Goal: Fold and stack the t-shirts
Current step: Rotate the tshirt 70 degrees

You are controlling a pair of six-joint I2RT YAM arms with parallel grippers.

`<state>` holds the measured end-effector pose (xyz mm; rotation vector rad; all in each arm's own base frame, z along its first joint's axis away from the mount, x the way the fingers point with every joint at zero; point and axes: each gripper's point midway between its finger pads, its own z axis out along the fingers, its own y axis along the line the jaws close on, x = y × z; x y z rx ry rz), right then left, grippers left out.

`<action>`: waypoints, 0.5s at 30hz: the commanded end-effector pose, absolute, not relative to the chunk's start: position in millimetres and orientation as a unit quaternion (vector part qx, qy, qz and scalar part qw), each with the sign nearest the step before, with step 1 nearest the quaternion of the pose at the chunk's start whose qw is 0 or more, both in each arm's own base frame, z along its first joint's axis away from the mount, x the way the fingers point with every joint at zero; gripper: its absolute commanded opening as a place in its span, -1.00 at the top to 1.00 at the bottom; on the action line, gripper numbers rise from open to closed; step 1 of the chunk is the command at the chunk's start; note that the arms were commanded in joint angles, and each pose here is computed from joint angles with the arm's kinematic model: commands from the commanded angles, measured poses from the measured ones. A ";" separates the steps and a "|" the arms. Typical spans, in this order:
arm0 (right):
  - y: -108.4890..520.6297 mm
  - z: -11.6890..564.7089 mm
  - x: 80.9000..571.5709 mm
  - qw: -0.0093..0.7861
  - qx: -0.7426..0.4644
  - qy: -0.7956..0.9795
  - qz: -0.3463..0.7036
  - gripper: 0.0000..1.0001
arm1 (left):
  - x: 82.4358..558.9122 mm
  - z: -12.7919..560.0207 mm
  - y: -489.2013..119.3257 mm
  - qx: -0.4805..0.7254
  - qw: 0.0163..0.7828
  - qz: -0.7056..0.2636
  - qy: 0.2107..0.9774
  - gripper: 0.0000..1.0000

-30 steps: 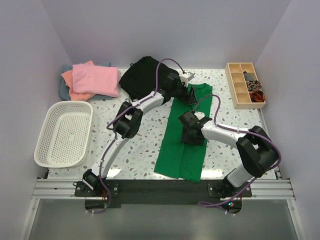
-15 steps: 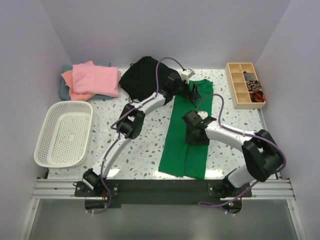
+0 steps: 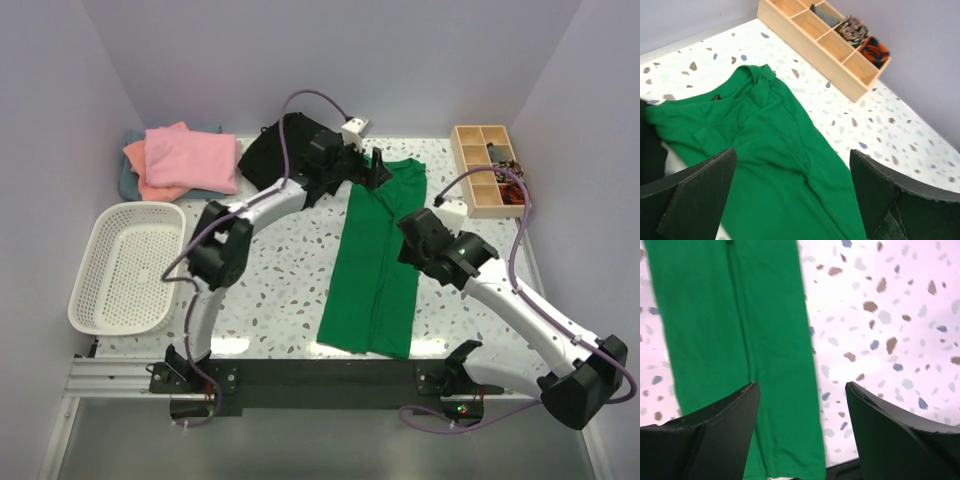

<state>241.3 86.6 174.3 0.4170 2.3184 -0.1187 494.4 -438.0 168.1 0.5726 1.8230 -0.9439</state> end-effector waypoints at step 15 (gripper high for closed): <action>107.1 59.6 130.4 0.191 0.163 0.966 0.051 -0.35 | 231.2 89.3 -303.4 0.159 0.308 -0.314 0.884 -0.81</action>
